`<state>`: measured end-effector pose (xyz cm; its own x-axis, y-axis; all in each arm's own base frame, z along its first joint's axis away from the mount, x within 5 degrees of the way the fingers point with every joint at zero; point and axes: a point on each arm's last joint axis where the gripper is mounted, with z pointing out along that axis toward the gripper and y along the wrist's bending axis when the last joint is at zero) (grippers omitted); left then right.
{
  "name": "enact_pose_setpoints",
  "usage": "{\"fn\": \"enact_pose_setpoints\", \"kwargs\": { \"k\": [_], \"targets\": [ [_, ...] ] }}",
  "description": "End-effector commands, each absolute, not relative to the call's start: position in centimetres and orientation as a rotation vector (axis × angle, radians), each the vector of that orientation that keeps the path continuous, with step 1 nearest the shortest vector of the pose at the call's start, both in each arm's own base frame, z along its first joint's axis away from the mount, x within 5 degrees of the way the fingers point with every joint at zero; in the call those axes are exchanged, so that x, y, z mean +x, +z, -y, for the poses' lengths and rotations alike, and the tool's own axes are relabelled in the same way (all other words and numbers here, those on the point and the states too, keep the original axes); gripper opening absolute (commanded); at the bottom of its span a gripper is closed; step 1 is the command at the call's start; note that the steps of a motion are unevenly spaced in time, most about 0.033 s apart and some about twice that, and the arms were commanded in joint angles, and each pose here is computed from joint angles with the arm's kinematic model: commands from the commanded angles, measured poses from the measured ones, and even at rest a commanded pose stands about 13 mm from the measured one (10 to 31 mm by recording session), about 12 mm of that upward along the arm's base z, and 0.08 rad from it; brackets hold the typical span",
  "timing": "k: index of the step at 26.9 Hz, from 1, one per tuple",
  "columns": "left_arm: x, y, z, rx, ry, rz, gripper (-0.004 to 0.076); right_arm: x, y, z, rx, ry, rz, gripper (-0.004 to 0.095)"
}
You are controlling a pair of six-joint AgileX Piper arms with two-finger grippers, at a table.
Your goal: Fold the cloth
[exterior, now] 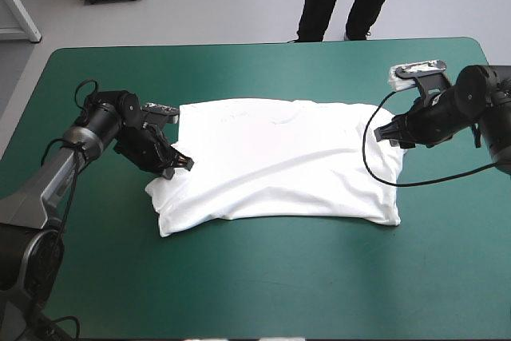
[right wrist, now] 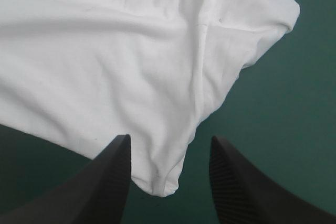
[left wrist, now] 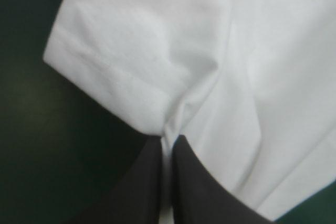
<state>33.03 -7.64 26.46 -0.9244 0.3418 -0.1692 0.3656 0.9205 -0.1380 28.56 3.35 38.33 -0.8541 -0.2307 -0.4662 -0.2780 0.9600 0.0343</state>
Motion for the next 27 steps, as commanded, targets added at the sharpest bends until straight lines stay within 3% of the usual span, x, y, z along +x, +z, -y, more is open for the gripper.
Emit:
{"fn": "enact_pose_setpoints", "kwargs": {
  "k": [1, 8, 16, 21, 24, 27],
  "targets": [
    [32.4, 30.6, 8.3, 0.521, -0.308, -2.825, -0.0022, 28.0, 40.2, -3.1, -0.354, 0.133, -2.550, 0.0449],
    [32.9, 28.3, 13.7, 0.670, -0.362, -2.787, -0.0022, 28.6, 39.5, -3.1, -0.373, 0.121, -2.578, 0.0449],
    [34.8, 23.9, 14.7, 0.680, -0.353, -2.870, -0.0022, 29.3, 38.8, -3.1, -0.383, 0.121, -2.600, 0.0449],
    [34.6, 23.9, 14.9, 0.695, -0.386, -2.888, -0.0013, 29.6, 38.5, -3.2, -0.384, 0.124, -2.607, 0.0449],
    [34.4, 25.8, 14.8, 0.716, -0.390, -2.858, 0.0044, 29.7, 38.6, -3.2, -0.381, 0.122, -2.595, 0.0449],
    [34.1, 28.8, 14.6, 0.747, -0.371, -2.803, 0.0149, 29.8, 38.6, -3.1, -0.385, 0.117, -2.587, 0.0450]
  ]
}}
